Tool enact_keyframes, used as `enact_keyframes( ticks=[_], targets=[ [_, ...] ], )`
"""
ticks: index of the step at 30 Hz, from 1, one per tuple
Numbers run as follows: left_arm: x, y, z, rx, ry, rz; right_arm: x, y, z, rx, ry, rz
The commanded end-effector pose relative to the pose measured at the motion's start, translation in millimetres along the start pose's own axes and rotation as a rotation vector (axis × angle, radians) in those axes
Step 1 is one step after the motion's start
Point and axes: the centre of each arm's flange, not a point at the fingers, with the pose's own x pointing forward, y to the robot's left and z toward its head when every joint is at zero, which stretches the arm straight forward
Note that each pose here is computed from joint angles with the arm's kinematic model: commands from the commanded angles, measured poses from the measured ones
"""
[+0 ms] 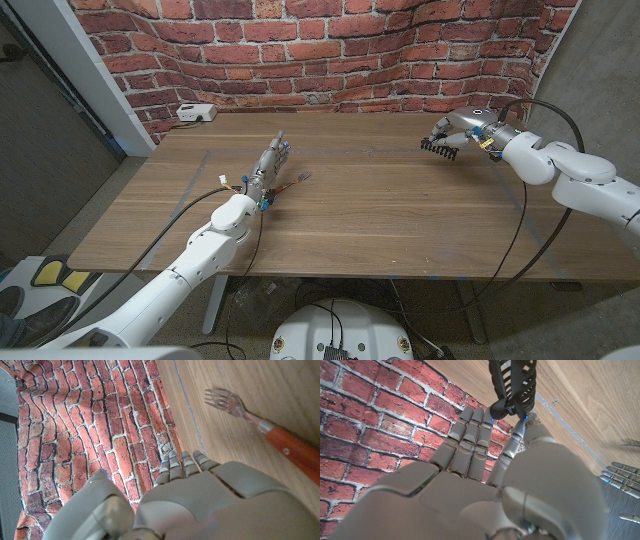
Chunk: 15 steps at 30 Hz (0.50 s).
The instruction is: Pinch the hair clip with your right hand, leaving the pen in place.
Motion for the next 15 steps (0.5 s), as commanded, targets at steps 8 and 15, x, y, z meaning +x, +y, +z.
enact_keyframes(
  ticks=[8,15],
  targets=[
    [0.8,-2.5,-0.4,0.002,0.005,0.0,0.4,-0.7,1.8,0.003,-0.018,-0.043],
    [1.5,-2.7,-2.1,0.0,0.009,-0.001,0.6,-1.1,2.6,0.008,-0.019,-0.055]
  ],
)
